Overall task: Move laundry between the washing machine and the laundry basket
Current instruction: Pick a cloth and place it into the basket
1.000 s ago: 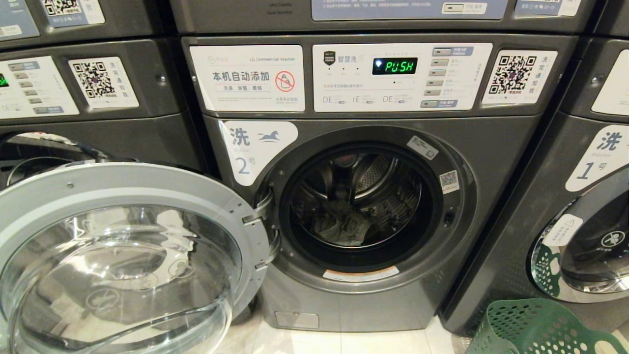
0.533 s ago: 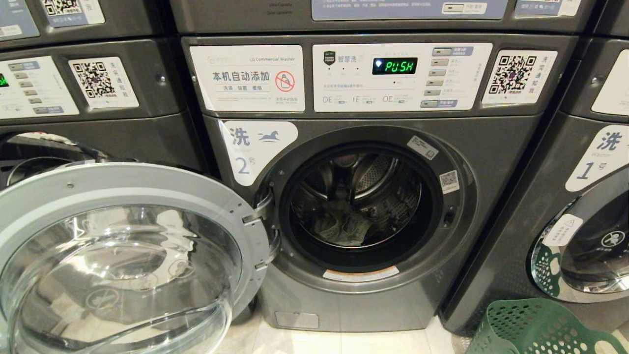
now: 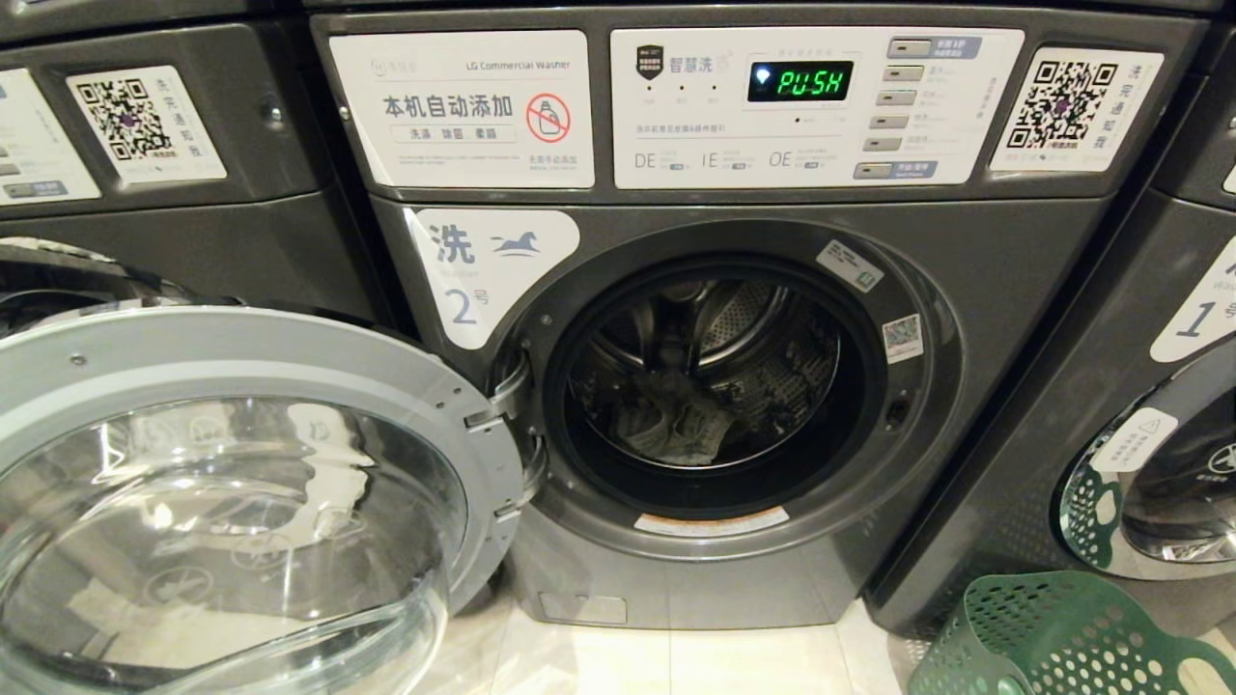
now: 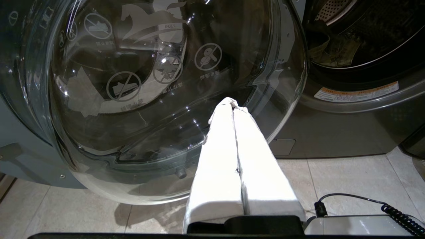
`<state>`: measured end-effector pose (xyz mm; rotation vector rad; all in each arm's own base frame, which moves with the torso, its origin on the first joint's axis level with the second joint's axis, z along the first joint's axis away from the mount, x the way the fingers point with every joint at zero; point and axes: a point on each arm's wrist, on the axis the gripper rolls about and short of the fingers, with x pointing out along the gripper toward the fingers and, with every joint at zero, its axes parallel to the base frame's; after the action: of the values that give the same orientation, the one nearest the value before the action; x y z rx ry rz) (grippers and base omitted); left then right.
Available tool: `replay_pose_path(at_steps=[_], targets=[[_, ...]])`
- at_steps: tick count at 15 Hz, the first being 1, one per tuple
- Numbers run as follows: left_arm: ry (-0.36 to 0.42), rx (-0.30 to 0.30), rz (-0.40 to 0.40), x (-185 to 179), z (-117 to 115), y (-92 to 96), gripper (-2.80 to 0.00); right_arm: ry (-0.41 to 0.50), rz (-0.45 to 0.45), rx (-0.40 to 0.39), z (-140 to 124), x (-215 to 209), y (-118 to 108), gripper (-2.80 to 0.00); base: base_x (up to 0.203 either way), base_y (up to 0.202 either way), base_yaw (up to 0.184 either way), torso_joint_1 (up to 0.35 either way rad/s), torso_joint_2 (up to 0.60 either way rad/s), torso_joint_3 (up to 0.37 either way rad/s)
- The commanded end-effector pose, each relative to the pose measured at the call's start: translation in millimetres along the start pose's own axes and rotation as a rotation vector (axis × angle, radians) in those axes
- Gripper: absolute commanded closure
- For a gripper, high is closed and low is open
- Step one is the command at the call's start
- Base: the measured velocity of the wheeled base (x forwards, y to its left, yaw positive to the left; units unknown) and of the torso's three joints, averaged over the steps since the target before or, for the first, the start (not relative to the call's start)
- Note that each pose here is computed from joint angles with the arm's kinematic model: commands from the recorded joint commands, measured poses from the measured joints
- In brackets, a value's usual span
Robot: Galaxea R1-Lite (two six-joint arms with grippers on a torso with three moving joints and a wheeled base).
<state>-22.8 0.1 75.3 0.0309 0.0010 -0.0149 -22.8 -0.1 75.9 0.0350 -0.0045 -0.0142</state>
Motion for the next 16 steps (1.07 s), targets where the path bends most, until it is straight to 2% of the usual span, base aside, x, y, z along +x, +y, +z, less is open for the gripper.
replay_pose_path(at_steps=[1,12,16], targets=[[0.002,-0.002,0.0,0.1,0.0,0.0,0.0,0.001,-0.001,-0.001,0.1,0.1,0.0,0.0,0.0,0.0,0.0,0.002,0.0,-0.069],[0.003,0.0,-0.001,0.1,-0.1,0.0,0.0,0.001,0.0,-0.01,0.1,0.1,0.0,0.0,0.0,0.0,0.0,0.0,0.0,-0.003],[0.002,0.0,-0.001,0.0,-0.2,0.0,0.0,0.001,0.0,-0.009,0.1,0.1,0.0,0.0,-0.001,-0.008,0.15,0.003,0.0,0.003]])
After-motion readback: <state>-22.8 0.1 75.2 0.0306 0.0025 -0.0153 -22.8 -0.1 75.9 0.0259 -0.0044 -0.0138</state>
